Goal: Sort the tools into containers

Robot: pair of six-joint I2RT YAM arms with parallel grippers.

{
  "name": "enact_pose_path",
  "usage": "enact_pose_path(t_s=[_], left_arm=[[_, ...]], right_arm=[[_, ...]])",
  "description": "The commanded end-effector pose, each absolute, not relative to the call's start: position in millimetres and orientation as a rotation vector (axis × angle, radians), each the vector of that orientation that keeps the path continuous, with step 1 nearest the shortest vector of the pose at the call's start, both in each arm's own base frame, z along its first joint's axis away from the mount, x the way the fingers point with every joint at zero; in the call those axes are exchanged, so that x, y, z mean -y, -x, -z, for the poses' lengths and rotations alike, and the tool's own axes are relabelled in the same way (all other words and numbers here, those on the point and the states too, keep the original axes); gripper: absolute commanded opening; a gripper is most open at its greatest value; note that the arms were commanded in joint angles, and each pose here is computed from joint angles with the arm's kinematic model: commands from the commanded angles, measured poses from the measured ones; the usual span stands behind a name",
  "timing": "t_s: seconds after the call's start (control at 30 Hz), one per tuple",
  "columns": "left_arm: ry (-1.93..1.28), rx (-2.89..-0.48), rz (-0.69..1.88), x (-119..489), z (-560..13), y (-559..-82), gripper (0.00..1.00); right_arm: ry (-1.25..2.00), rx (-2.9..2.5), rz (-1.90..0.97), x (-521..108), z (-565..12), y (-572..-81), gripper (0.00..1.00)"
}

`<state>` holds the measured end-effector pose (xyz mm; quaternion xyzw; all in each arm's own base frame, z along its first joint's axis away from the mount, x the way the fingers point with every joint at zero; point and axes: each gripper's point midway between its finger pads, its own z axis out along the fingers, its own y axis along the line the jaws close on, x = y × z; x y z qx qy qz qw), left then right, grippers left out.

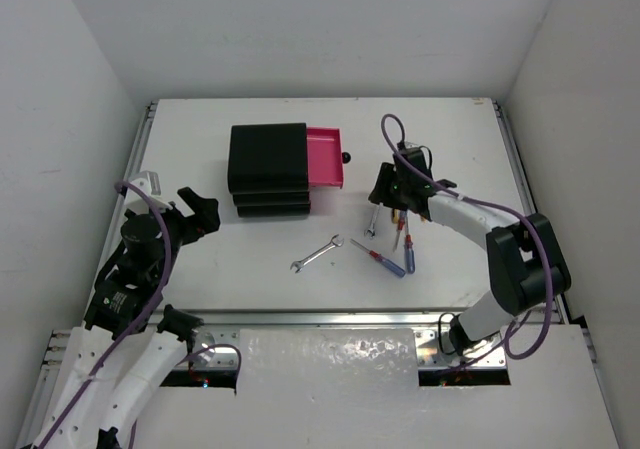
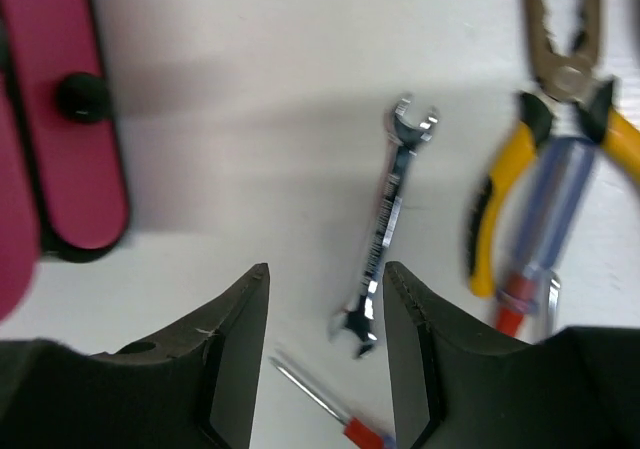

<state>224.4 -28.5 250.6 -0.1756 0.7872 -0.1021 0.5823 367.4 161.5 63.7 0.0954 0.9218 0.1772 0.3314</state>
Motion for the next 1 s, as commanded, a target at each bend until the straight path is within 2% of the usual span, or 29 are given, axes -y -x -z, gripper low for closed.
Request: enact_pose_path(t_s=[0.0, 0.63, 0.73, 0.83, 0.97], left_arm=[[0.401, -1.771, 0.269, 30.3, -270.8, -227.9, 0.86], [0.391, -1.750, 0.286, 31.5, -275.2, -224.3, 0.86], [0.391, -1.752, 0.285, 31.7, -274.9, -224.5, 0.86], [0.388, -1.748, 0.289, 32.2, -275.8, -223.7, 0.86], [0.388, -1.742, 0.293, 32.3, -277.1, -222.7, 0.86]], right_arm=[[-0.253, -2.356, -0.224, -138.1, -68.6, -368.7, 0.47], [-0.231, -2.523, -0.013, -151.6, -3.4, -378.1, 0.45], [-0.237, -2.556, 0.034, -148.0, 8.7, -373.8, 0.34], [-0.252, -2.562, 0.050, -143.9, 14.8, -368.5, 0.32], [-0.260, -2.581, 0.028, -143.4, 21.4, -358.8, 0.12]])
